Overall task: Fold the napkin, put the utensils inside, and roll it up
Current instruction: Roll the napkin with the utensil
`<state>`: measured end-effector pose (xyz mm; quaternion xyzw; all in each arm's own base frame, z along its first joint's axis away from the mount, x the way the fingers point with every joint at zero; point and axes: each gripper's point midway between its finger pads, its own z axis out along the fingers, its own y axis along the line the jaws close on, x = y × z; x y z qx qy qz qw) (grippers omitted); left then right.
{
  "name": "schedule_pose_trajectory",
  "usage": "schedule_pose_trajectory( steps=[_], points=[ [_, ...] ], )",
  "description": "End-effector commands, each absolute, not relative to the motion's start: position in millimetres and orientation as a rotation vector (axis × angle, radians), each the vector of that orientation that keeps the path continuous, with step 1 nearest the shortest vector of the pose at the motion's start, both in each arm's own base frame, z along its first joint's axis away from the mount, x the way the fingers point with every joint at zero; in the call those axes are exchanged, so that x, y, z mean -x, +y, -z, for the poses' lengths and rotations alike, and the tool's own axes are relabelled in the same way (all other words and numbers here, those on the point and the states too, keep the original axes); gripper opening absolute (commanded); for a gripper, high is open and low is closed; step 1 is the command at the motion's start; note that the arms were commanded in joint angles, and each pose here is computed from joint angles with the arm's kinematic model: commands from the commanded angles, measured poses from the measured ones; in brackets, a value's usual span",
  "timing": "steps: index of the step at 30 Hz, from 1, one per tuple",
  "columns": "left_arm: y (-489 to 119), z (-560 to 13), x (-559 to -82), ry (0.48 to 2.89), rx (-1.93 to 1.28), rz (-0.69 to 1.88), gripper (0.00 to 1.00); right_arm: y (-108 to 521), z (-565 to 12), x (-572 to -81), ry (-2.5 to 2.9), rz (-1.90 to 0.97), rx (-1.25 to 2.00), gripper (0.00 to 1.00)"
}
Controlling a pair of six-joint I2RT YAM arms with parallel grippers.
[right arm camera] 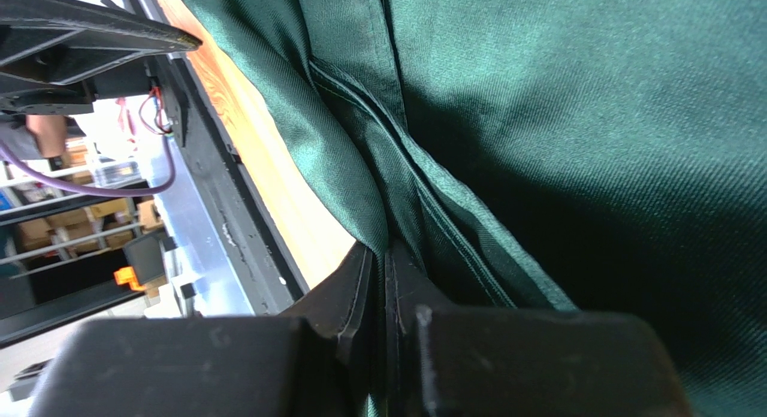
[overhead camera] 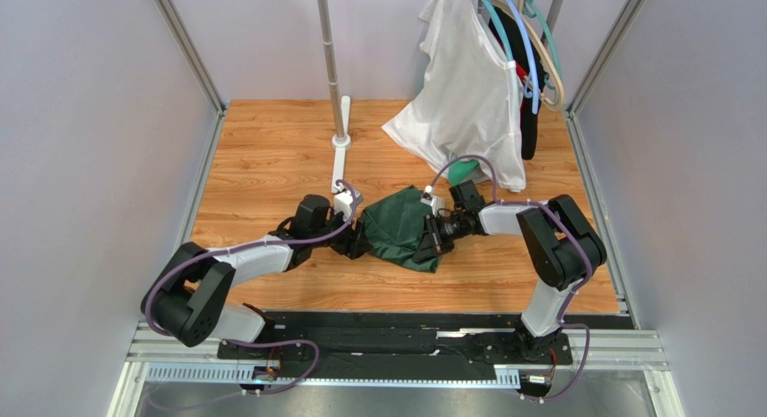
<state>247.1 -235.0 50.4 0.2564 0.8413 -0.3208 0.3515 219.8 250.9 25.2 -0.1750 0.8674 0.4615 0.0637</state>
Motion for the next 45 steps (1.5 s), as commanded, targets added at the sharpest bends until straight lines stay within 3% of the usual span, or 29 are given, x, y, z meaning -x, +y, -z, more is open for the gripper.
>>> schedule_pose_trajectory(
  steps=[1,12,18,28,35,40,41,45],
  points=[
    [-237.2,-63.4,-264.5,2.131,-0.619,0.803,0.67,246.8,-18.1,-227.4,2.652,-1.381,0.482,0.00],
    [-231.2,-50.3,-271.9,2.192,-0.574,0.752,0.62,242.8,-15.0,-230.1,2.666,-1.401,0.436,0.00],
    [-234.6,-52.3,-282.9,2.197,-0.529,0.756,0.44,240.7,-11.1,-230.1,2.686,-1.375,0.421,0.00],
    [-232.7,-56.6,-286.2,2.264,-0.496,0.847,0.33,236.6,-6.5,-232.2,2.710,-1.321,0.402,0.00],
    [-237.6,-44.0,-286.4,2.362,-0.498,0.881,0.23,232.1,-15.5,-237.2,2.689,-1.237,0.410,0.16],
    [-238.1,-37.7,-289.0,2.417,-0.505,0.868,0.14,229.8,-22.3,-239.1,2.680,-1.194,0.415,0.37],
    [-237.3,-37.8,-289.2,2.436,-0.511,0.858,0.12,231.6,-26.9,-239.4,2.667,-1.191,0.428,0.46],
    [-236.3,-38.5,-289.8,2.468,-0.512,0.844,0.07,231.8,-38.6,-240.3,2.649,-1.143,0.448,0.59]
  ],
)
